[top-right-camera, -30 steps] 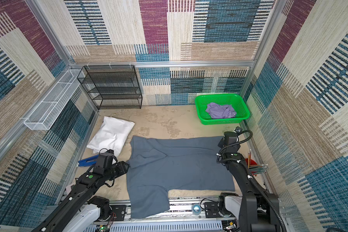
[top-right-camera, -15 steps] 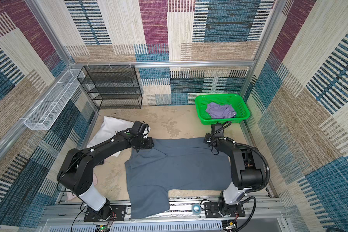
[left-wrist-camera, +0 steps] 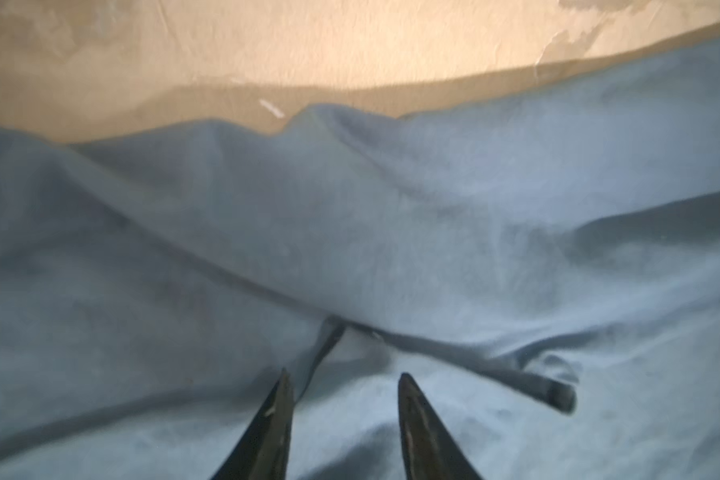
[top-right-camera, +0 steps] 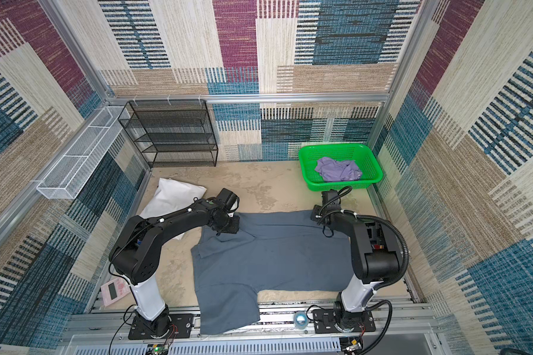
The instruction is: Fold and stack the t-shirts
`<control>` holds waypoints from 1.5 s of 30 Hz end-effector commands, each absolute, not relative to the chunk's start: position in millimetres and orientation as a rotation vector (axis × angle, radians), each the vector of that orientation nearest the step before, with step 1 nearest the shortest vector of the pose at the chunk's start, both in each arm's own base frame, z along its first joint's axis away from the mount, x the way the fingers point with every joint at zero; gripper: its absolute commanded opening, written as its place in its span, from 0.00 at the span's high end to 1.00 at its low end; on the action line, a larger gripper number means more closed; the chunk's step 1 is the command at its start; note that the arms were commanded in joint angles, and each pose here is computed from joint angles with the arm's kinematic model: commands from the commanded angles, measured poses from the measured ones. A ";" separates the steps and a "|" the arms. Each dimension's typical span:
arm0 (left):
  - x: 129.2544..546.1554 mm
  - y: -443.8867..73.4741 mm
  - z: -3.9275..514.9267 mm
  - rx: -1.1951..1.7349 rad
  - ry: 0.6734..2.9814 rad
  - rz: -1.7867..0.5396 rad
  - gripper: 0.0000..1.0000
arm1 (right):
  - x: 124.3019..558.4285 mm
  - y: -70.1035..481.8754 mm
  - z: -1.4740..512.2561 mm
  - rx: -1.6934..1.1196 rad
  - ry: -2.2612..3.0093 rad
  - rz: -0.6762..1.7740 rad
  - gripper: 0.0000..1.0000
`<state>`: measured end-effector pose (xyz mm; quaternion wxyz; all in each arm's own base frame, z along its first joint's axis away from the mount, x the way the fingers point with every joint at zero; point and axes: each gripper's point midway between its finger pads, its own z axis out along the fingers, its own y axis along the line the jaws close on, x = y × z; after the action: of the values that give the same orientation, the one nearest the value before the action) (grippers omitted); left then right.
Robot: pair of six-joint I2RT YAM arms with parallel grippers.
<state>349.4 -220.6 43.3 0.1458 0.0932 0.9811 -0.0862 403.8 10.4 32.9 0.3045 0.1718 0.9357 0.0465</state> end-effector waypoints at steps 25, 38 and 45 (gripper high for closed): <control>310.0 -222.6 74.9 0.332 2.794 -0.252 1.00 | 406.9 13.7 27.0 0.463 2.493 0.147 0.29; 187.0 -251.5 85.5 0.525 2.802 -0.820 0.89 | 404.9 10.9 30.0 0.482 2.487 0.131 0.28; 201.0 -247.8 127.8 0.591 2.558 -0.806 0.67 | 402.3 8.9 24.8 0.487 2.502 0.113 0.28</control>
<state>185.1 -246.0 109.4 0.1338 0.1905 0.9283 -0.2899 411.8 11.3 33.5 0.3122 0.1749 0.9324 0.0516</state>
